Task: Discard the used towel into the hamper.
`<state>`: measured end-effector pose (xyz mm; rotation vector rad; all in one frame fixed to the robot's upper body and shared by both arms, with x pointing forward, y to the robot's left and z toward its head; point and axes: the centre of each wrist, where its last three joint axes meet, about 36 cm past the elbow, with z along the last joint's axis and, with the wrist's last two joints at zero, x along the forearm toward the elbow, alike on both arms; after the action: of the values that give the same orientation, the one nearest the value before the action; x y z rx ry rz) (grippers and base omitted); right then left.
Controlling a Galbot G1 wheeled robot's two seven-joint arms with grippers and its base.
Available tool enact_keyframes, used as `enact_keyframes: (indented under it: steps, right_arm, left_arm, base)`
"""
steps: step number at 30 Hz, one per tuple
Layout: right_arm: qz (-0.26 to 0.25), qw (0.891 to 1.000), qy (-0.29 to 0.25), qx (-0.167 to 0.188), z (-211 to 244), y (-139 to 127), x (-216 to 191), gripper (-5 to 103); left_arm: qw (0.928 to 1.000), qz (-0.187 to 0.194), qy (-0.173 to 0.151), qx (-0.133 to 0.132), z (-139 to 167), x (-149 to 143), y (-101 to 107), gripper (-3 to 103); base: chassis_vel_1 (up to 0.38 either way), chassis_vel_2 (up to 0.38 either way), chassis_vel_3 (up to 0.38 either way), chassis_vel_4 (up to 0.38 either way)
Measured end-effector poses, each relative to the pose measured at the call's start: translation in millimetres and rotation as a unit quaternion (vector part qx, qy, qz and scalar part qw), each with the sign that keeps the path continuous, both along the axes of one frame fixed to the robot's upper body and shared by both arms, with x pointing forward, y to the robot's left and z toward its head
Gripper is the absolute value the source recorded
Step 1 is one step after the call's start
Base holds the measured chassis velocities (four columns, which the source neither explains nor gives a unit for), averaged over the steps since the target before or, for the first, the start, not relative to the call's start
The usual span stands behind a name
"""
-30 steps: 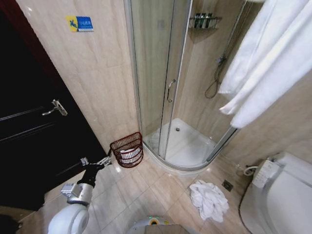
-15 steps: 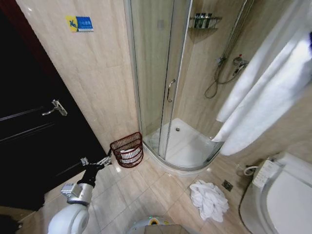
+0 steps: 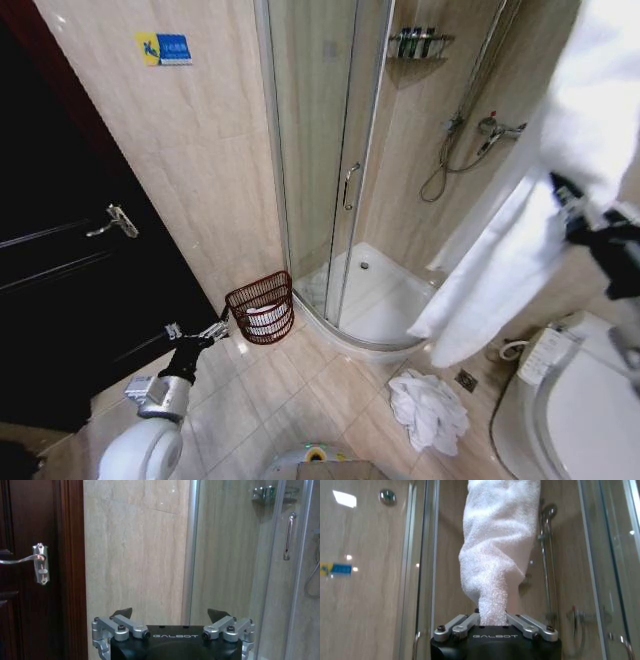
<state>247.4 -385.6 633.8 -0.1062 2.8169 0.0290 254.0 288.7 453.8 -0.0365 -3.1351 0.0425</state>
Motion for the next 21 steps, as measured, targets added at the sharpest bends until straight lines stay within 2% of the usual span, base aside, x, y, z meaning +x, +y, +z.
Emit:
enact_keyframes:
  steps: [5,11,21]
  right_arm:
    - [0.001,1.0,0.011,-0.001,-17,4,2,9]
    - [0.01,1.0,0.016,-0.009,-44,25,8,9]
    - [0.014,0.999,-0.021,-0.031,-29,32,5,9]
  left_arm:
    - [1.0,0.0,0.0,0.0,0,0,0,98]
    - [1.0,0.0,0.0,0.0,0,0,0,98]
    - [1.0,0.0,0.0,0.0,0,0,0,98]
  base:
    - [0.0,0.0,0.0,0.0]
    - [0.0,0.0,0.0,0.0]
    - [0.0,0.0,0.0,0.0]
